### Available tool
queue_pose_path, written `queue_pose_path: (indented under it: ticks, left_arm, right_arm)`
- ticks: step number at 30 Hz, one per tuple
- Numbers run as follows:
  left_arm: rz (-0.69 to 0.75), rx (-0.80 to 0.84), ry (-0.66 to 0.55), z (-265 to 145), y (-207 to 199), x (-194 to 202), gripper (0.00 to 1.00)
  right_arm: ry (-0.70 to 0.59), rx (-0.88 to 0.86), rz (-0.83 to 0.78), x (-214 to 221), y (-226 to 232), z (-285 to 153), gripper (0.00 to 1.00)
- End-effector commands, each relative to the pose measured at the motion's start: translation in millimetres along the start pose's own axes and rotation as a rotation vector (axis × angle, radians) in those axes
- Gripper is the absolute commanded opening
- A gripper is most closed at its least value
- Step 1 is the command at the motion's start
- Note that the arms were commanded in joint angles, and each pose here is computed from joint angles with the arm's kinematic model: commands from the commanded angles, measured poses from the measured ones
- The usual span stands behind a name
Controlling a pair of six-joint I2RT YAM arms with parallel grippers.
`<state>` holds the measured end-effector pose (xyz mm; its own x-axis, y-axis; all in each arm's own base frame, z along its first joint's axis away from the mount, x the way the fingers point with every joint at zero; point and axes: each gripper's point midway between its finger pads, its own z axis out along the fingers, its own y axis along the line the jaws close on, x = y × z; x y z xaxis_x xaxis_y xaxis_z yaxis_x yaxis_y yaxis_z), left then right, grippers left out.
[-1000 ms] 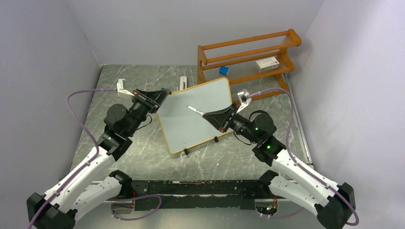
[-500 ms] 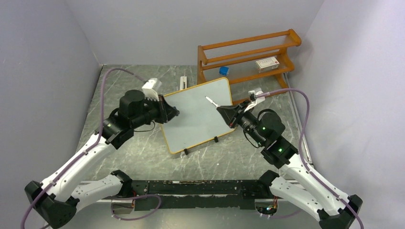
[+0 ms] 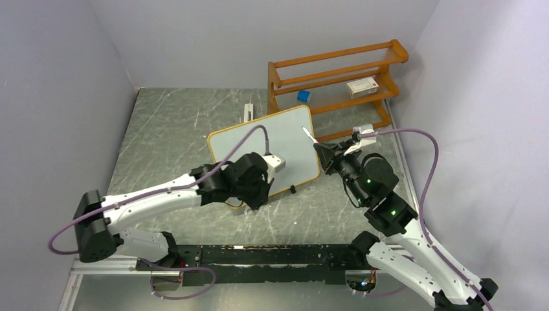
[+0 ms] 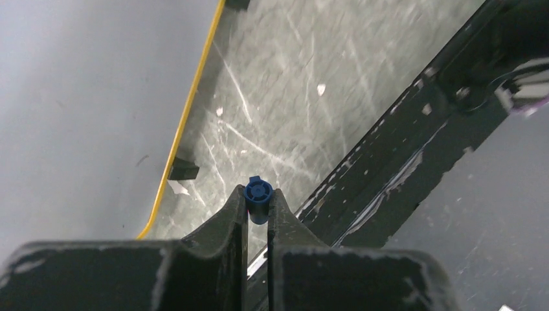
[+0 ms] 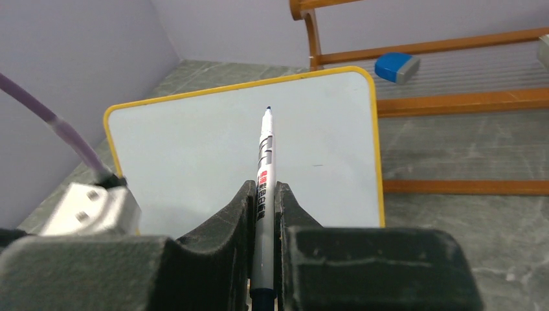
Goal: Write a sentence on the whiteboard
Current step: Place the pen cap at the center of the board.
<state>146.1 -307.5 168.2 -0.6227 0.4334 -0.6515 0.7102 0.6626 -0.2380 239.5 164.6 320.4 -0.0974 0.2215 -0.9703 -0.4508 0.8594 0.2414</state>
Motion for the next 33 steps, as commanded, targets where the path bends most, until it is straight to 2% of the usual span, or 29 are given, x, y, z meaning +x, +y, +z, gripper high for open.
queue_pose_path:
  ticks: [1,7,20,27,33]
  left_arm:
    - [0.064,-0.05,0.091,14,0,15,0.05]
    - [0.1,-0.038,0.229,43,-6,45,0.05]
    - [0.143,-0.061,0.441,89,4,100,0.06]
    - [0.166,-0.074,0.476,98,3,110,0.16]
    - [0.165,-0.086,0.456,97,3,105,0.36]
  right_arm:
    - [-0.019,0.084,-0.04,-8,-17,-8,0.0]
    - [-0.019,0.134,-0.072,-6,-28,-9,0.0]
    - [-0.01,0.124,-0.084,-3,-26,-7,0.0]
    - [-0.004,0.128,-0.089,1,-28,-6,0.0]
    - [0.001,0.131,-0.091,3,-29,-6,0.0]
